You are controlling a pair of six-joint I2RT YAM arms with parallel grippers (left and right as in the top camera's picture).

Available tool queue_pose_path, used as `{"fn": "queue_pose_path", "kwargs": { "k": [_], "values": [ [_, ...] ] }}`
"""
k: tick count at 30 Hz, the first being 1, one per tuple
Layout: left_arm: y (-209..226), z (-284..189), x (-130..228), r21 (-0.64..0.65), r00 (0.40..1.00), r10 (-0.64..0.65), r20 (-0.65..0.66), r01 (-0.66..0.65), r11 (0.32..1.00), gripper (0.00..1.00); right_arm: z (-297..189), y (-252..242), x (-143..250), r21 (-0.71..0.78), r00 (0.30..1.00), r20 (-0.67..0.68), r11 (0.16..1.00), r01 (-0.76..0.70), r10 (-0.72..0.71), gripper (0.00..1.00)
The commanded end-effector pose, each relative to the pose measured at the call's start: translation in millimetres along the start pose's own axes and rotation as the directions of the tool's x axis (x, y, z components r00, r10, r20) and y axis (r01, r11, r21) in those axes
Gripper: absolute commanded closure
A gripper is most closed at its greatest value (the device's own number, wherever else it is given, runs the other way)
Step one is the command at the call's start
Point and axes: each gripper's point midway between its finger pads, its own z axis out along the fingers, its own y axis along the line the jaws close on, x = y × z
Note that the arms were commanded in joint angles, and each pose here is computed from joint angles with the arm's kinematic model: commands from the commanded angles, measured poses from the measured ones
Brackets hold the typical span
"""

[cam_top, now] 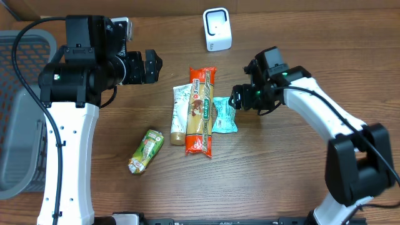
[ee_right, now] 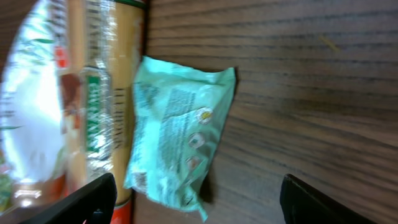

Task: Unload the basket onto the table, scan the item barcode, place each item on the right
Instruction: 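Raise the left arm aside and grasp the teal packet with the right gripper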

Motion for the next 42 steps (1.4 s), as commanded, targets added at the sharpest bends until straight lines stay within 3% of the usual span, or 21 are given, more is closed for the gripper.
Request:
{"fn": "queue_pose_path", "kwargs": {
  "k": [1,22,25,27,35,42],
  "values": [
    [0.8,-1.1,-3.4,-0.006,1.000,0.020,0.007,-0.020,1.000,0.00,15.4,-6.3,1.9,0.027,1.000,-0.015,0.999,-0.027,0.027,0.16],
    [0.1,-1.0,-3.2,-0.005,1.000,0.021,0.007,-0.021,1.000,0.00,98.3,0.9,34.2,0.034,0.985,-0.153,0.996,-0.078,0.083,0.30],
    [0.1,-1.0,-3.2,-0.005,1.000,0.021,0.007,-0.021,1.000,0.00,105.9,-3.7,42.9,0.062,0.976,-0.180,0.991,-0.116,0.125,0.38],
    [0.1,-1.0,-3.2,-0.005,1.000,0.021,0.007,-0.021,1.000,0.00,110.0,-6.7,47.0,0.073,0.971,-0.191,0.988,-0.134,0.146,0.53],
    [0.1,-1.0,-3.2,-0.005,1.000,0.021,0.007,-0.021,1.000,0.00,111.8,0.6,56.8,0.022,0.960,-0.236,0.988,-0.152,0.153,0.93],
    [0.1,-1.0,-3.2,-0.005,1.000,0.021,0.007,-0.021,1.000,0.00,82.5,15.1,43.6,-0.113,0.961,-0.247,0.981,-0.159,0.127,0.96]
  ]
}}
